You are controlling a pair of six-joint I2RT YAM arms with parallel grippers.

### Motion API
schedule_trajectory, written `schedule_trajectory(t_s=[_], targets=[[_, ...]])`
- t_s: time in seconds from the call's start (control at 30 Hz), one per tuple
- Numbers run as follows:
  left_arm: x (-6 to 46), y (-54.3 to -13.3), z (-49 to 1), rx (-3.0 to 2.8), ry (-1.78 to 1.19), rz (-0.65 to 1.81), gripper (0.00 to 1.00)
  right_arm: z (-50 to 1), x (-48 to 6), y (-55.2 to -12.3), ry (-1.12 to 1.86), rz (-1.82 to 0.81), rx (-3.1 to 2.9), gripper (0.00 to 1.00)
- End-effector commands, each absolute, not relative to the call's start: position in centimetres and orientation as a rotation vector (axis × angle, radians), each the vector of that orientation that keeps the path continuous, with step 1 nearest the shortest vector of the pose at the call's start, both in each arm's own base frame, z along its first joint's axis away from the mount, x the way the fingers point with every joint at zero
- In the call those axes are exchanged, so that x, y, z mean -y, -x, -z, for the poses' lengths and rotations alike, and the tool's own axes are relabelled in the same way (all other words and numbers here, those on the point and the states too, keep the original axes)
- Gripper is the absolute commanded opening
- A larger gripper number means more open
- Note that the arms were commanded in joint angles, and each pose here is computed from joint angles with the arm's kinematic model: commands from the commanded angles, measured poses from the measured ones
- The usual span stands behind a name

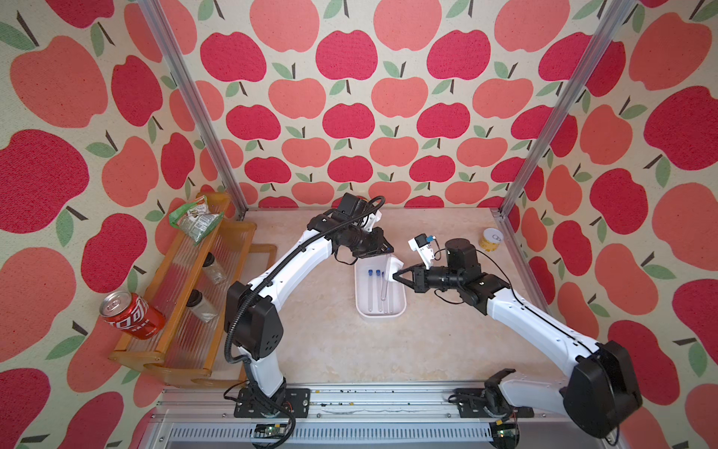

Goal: Wipe the exteriors of test tubes
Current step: Wipe the dirt from the test tube.

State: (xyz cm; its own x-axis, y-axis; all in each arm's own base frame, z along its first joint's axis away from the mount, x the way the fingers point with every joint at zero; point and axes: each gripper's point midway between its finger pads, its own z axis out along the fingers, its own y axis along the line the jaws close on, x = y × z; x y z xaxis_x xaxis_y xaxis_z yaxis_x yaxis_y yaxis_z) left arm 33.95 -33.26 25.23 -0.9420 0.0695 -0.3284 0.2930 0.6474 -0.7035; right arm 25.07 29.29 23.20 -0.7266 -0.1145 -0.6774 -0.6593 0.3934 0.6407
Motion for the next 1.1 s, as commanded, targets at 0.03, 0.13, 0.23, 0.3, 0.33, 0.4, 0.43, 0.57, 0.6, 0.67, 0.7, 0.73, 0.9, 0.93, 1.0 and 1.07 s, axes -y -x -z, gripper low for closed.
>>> schedule_trajectory(t_s=[0.03, 0.13, 0.23, 0.3, 0.33, 0.4, 0.43, 0.57, 0.6, 0.67, 0.7, 0.73, 0.9, 0.93, 1.0, 1.07], targets=[[33.5, -33.1, -26.1, -2.561, -0.351, 1.208, 0.15, -25.3, -29.7, -26.1, 0.671, -1.371, -2.055, 0.0], [33.4, -33.2, -26.0, -2.562, -0.351, 1.203, 0.15, -25.4, -29.8, -26.1, 0.675, -1.385, -2.049, 0.0], [33.2, -33.5, -26.2, -2.556, -0.345, 1.204, 0.15, -25.2, -29.8, -25.7, 0.675, -1.408, -2.045, 0.0], [33.1, -33.7, -26.5, -2.547, -0.343, 1.206, 0.15, -25.1, -29.6, -25.3, 0.672, -1.422, -2.044, 0.0], [32.9, -33.8, -26.6, -2.545, -0.338, 1.206, 0.15, -24.9, -29.6, -25.0, 0.672, -1.429, -2.046, 0.0], [32.8, -34.1, -26.7, -2.54, -0.333, 1.206, 0.15, -24.9, -29.5, -24.5, 0.674, -1.451, -2.04, 0.0], [32.8, -34.2, -26.8, -2.539, -0.333, 1.207, 0.15, -24.8, -29.5, -24.2, 0.676, -1.464, -2.038, 0.0], [32.8, -34.6, -27.1, -2.53, -0.335, 1.207, 0.15, -24.8, -29.6, -22.9, 0.697, -1.514, -2.03, 0.0], [32.8, -34.7, -27.2, -2.529, -0.334, 1.208, 0.15, -24.8, -29.6, -22.6, 0.702, -1.522, -2.03, 0.0], [32.9, -34.9, -27.2, -2.526, -0.335, 1.211, 0.15, -24.8, -29.7, -22.1, 0.712, -1.538, -2.029, 0.0], [32.9, -35.1, -27.2, -2.527, -0.334, 1.212, 0.15, -24.7, -29.8, -21.7, 0.719, -1.548, -2.031, 0.0], [32.9, -35.2, -27.2, -2.524, -0.33, 1.215, 0.15, -24.7, -30.0, -21.4, 0.723, -1.556, -2.032, 0.0], [33.0, -35.9, -27.5, -2.511, -0.315, 1.229, 0.15, -24.1, -31.1, -19.4, 0.763, -1.592, -2.053, 0.0], [32.9, -36.0, -27.5, -2.509, -0.312, 1.228, 0.15, -24.0, -31.3, -19.1, 0.768, -1.6, -2.055, 0.0], [32.9, -36.3, -27.6, -2.506, -0.306, 1.227, 0.15, -23.8, -31.6, -18.4, 0.779, -1.612, -2.057, 0.0], [32.7, -36.5, -27.5, -2.509, -0.297, 1.219, 0.14, -23.9, -31.6, -18.1, 0.786, -1.617, -2.052, 0.0]])
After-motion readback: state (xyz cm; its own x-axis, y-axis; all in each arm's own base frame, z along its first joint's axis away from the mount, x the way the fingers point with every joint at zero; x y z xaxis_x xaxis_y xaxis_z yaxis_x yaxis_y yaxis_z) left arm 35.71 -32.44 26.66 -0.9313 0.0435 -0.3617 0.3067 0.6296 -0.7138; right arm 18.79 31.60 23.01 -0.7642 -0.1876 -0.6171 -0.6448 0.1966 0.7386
